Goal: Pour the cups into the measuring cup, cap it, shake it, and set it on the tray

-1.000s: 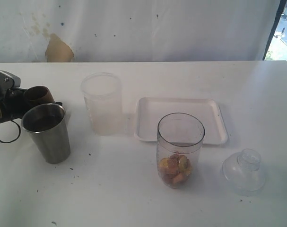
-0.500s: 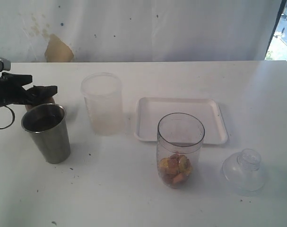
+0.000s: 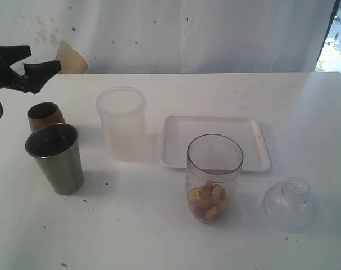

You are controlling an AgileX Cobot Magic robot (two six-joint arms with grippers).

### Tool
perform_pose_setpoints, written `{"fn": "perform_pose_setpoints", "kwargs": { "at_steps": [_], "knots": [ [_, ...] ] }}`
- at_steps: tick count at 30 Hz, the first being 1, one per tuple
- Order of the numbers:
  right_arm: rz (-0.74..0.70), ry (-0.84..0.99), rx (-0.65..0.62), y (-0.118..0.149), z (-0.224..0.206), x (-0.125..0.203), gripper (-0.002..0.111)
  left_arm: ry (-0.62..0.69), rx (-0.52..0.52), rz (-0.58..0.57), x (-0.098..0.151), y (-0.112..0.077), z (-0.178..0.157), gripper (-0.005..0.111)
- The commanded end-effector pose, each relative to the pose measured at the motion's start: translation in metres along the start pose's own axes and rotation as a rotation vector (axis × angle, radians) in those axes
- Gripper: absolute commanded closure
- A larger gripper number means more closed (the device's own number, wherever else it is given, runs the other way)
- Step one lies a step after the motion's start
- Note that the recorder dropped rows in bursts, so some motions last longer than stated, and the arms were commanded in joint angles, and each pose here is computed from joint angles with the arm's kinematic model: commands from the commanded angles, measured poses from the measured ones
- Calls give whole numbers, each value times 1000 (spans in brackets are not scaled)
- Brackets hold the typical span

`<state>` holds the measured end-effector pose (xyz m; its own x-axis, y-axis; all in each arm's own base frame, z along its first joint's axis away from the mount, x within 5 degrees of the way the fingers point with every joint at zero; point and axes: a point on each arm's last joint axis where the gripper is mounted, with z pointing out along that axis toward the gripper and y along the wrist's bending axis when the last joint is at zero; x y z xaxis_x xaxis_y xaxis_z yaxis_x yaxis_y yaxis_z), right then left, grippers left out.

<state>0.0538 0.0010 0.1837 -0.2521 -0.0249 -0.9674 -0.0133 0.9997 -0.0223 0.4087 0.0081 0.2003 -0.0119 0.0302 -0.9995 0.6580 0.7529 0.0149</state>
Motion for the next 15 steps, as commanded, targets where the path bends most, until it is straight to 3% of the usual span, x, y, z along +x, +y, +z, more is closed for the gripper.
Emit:
{"fn": "perform_pose_setpoints", "kwargs": {
  "at_steps": [1,4,9,15],
  "knots": [
    [0,-6,2,0,0,1,108,10,124,66,-33,-13,-13,2],
    [0,-6,2,0,0,1,108,46,214,44,-45,-16,-31,2],
    [0,-6,2,0,0,1,108,291,303,49,-35,-22,-65,2],
    [0,-6,2,0,0,1,108,312,293,25,-22,-44,-89,2]
  ]
}}
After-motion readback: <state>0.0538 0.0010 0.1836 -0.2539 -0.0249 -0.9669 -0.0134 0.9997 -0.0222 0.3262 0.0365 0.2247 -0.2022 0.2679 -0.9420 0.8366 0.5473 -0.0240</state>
